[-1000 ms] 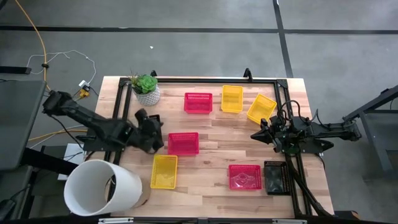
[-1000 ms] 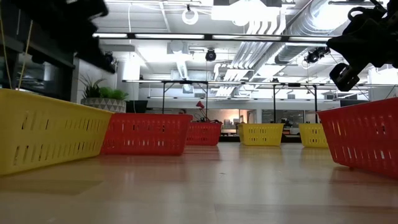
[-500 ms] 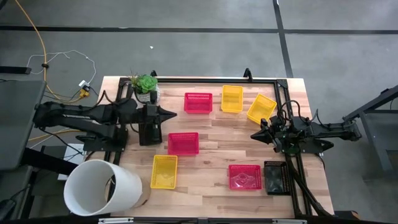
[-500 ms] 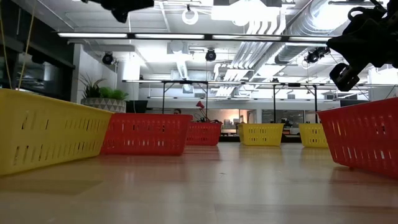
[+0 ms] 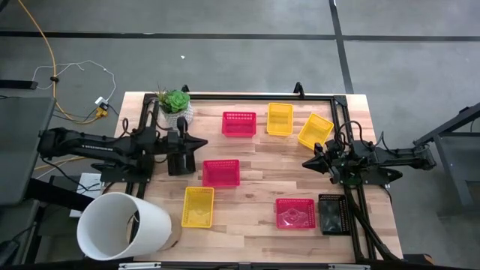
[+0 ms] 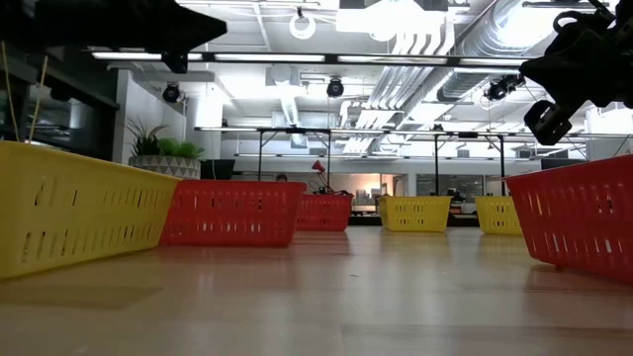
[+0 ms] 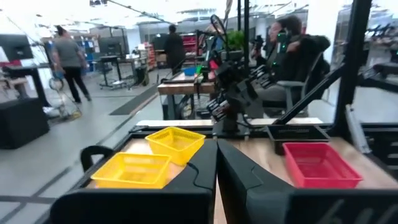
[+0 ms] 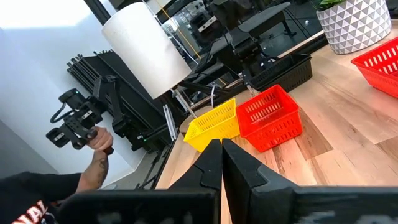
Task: Stack baskets by color
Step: Stack the bottom black bin on top of the top black bins
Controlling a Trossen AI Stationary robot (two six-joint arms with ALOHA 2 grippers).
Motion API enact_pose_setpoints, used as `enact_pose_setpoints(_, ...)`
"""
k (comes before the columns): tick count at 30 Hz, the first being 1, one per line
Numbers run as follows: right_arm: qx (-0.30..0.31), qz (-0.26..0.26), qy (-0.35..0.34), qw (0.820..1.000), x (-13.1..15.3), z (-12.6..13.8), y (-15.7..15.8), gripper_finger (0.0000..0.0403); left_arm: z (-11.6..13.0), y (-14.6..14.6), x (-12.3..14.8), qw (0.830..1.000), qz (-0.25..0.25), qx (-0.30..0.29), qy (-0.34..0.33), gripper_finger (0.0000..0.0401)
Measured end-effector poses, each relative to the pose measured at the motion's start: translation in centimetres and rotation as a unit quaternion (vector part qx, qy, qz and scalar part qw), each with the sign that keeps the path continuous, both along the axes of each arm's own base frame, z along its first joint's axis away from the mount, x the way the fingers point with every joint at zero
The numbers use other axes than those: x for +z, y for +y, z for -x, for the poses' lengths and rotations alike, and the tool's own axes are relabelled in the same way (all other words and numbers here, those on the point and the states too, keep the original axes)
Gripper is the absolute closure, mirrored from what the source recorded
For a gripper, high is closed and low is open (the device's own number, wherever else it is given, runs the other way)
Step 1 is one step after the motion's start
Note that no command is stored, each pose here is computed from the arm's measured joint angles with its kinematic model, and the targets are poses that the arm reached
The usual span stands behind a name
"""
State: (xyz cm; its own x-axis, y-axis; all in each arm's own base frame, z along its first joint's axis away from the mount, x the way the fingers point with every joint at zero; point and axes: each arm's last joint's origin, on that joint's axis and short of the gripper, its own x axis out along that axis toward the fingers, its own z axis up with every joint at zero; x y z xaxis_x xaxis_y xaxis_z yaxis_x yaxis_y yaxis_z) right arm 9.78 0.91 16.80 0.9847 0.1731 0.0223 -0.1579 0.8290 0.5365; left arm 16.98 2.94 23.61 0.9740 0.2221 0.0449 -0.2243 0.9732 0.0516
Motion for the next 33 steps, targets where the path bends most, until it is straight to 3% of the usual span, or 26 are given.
enact_pose_setpoints(7,-0.008,0.003,-0.003,1.000,0.1,0.0,0.0,0.0402,-0.1,-1.0,-0.2,0.999,0.039,-0.031,0.002,0.0401)
enact_pose_setpoints(14,-0.116,-0.020,-0.022,0.993,0.4,0.0,-0.7,0.0402,-0.2,-2.2,-0.4,0.998,0.044,-0.044,0.012,0.0401)
enact_pose_setpoints(19,-0.215,0.020,-0.081,0.973,1.7,0.2,-1.2,0.0402,-0.2,-2.6,-0.7,0.998,0.043,-0.026,0.030,0.0401)
enact_pose_setpoints(23,-0.136,0.058,-0.153,0.977,3.0,0.2,-0.7,0.0402,-0.1,-2.4,-0.8,0.999,0.031,-0.008,0.032,0.0401)
enact_pose_setpoints(26,-0.081,0.086,-0.215,0.969,4.0,0.2,-0.3,0.0402,-0.1,-2.4,-0.6,0.999,0.021,-0.009,0.026,0.0401)
enact_pose_setpoints(33,-0.082,0.114,-0.202,0.969,5.7,-0.9,-0.2,0.0402,-0.1,-2.6,-0.6,0.999,0.028,-0.017,0.022,0.0401)
